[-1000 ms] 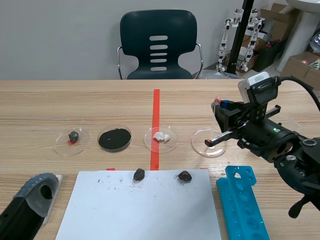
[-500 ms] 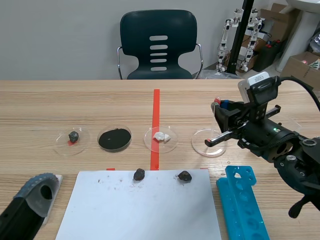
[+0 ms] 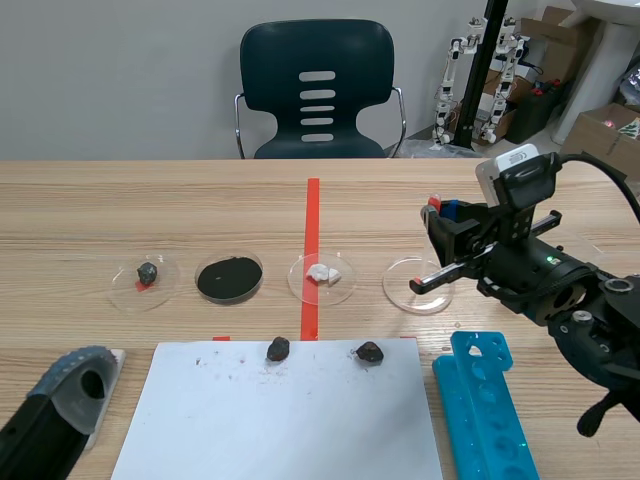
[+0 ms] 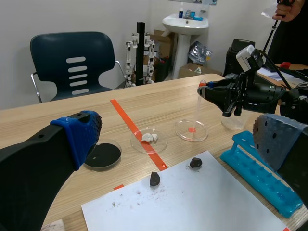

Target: Draw acid from the petri dish

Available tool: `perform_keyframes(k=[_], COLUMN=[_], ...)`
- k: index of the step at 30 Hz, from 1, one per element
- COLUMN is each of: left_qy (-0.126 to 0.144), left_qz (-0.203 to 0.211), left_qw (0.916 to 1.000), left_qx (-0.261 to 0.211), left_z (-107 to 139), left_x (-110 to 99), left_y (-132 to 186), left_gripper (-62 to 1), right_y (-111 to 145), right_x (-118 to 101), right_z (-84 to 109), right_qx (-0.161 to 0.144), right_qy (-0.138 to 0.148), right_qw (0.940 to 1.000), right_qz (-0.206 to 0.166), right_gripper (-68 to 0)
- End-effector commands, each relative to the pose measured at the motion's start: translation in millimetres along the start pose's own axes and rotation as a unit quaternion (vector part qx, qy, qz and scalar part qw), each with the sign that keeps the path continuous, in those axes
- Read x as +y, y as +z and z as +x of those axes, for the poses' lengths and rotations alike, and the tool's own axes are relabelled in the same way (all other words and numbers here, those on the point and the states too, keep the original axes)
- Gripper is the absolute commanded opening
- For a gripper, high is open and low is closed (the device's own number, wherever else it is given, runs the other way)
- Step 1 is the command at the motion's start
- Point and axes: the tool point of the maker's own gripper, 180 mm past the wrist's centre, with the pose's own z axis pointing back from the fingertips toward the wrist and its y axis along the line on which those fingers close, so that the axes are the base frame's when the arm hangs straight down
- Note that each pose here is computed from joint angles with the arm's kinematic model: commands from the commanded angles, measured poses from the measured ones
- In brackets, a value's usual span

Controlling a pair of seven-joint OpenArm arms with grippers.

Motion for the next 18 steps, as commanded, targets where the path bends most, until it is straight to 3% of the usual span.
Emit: perform_keyframes(k=[1, 18], left_qy=[0.004, 0.004], left_qz=[0.000, 0.000], left_qw=[0.9999, 0.9999], left_qx=[-0.015, -0.015], left_z=[8.0, 8.0], left_x=[-1.6, -1.6], left_y=[-1.9, -1.9], left_gripper=[1.4, 1.4], right_y=[-1.9, -1.9], right_x=[-1.5, -1.6], right_z=[8.7, 10.2], right_qx=[-0.016, -0.020], right_qy=[0.001, 0.001], right_qw=[0.9999, 0.9998], right_qz=[-0.001, -0.001], right_gripper=[-58.9, -59.0])
